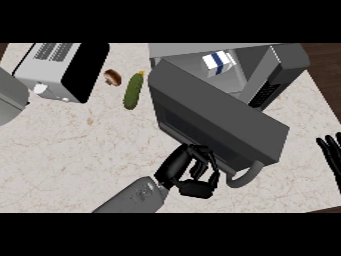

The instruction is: Pick up the milk, place it into the microwave and close the microwave

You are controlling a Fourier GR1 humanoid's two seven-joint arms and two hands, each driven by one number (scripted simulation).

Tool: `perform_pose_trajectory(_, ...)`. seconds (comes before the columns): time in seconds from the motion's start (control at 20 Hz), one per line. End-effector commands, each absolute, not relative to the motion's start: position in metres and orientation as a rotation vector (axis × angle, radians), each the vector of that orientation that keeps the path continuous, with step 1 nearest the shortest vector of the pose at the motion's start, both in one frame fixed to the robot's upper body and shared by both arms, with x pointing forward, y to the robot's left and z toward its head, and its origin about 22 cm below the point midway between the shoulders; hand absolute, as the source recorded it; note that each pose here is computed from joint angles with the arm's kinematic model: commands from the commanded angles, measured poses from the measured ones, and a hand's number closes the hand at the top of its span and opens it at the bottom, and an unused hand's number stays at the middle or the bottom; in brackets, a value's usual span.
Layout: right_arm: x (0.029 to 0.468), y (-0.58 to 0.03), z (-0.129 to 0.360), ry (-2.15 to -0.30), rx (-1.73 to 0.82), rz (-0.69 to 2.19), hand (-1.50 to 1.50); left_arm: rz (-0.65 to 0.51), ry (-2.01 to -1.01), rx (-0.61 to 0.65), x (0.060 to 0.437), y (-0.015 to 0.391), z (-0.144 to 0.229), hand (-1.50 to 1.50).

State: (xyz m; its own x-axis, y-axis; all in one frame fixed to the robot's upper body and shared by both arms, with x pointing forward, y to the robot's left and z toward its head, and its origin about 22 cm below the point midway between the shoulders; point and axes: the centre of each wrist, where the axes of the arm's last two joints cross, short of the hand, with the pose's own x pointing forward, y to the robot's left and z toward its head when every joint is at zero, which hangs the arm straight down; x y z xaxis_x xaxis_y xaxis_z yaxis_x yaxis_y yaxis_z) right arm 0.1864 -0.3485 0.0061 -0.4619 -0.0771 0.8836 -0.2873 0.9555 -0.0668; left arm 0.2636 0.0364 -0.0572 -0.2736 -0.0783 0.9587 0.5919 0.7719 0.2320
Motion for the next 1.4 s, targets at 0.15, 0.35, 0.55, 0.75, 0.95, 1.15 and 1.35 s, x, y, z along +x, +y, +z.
perform_pose_trajectory(0.15,0.195,-0.344,0.035,-2.055,0.335,0.335,-1.5,-0.532,-1.821,-0.418,0.275,0.018,-0.029,1.5)
perform_pose_trajectory(0.35,0.2,-0.356,0.051,-2.053,0.33,0.406,-1.5,-0.411,-1.847,-0.311,0.28,0.016,-0.021,1.5)
perform_pose_trajectory(0.55,0.204,-0.359,0.067,-2.087,0.306,0.421,-1.5,-0.33,-1.86,-0.233,0.293,0.015,-0.013,1.5)
perform_pose_trajectory(0.75,0.212,-0.363,0.076,-2.103,0.317,0.429,-1.5,-0.273,-1.824,-0.201,0.306,0.01,0.003,-1.5)
perform_pose_trajectory(0.95,0.222,-0.386,0.127,-2.209,0.04,0.594,-1.5,-0.238,-1.789,-0.129,0.313,0.011,0.003,-1.5)
perform_pose_trajectory(1.15,0.226,-0.385,0.144,-2.247,-0.084,0.697,1.5,-0.133,-1.799,-0.126,0.323,0.009,0.018,-1.5)
perform_pose_trajectory(1.35,0.229,-0.389,0.159,-2.269,-0.147,0.753,1.5,-0.071,-1.804,-0.083,0.336,0.011,0.027,-1.5)
